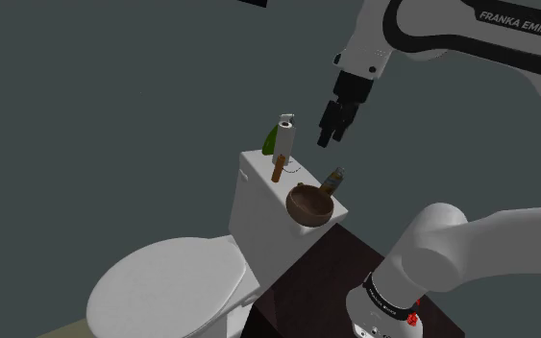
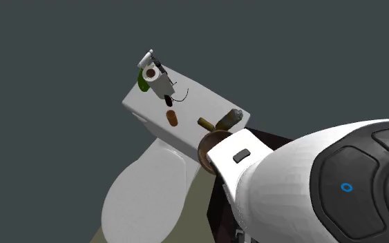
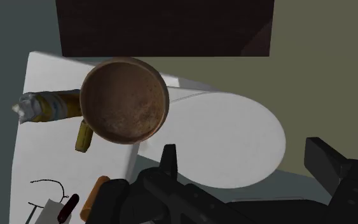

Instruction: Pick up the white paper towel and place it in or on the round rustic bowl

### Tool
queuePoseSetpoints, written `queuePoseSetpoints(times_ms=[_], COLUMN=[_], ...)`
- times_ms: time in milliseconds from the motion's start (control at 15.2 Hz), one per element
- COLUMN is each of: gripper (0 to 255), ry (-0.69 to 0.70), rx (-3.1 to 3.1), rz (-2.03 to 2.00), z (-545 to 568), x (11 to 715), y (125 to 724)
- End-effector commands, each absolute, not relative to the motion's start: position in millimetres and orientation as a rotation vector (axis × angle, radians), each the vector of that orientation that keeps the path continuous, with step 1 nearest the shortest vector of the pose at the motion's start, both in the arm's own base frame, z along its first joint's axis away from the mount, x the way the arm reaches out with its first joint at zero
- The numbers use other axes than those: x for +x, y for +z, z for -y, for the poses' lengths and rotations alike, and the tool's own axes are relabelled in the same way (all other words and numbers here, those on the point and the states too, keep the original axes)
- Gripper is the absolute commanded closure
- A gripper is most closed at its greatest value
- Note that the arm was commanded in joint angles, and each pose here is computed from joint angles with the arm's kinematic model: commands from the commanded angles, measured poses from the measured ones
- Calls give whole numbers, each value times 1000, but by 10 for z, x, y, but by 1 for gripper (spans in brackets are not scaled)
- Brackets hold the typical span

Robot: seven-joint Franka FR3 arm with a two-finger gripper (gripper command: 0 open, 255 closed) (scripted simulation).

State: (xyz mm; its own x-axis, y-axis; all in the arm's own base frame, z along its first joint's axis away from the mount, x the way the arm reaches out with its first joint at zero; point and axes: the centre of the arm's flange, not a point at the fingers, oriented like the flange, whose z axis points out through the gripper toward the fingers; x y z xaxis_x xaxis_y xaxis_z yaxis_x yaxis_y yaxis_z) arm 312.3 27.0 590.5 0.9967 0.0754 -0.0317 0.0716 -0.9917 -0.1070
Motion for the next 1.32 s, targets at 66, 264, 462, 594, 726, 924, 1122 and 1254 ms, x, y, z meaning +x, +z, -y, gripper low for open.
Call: queuePoseSetpoints(times_ms=[66,264,462,594,726,924,1122,1254], gripper=[0,0,0,0,0,0,0,0], ry=[54,54,55,55,55,55,55,55], rx=[-3040,-3062,-3083,-3097,-3111,-3132,-3153,-3168], rz=[107,94,80,70,61,47,32,22], z=[-205,-6,199,339,481,699,923,1075], x=[3216,3493,3769,3951,4133,4404,4673,4851], y=[5852,5695,5543,5444,5346,5205,5068,4979])
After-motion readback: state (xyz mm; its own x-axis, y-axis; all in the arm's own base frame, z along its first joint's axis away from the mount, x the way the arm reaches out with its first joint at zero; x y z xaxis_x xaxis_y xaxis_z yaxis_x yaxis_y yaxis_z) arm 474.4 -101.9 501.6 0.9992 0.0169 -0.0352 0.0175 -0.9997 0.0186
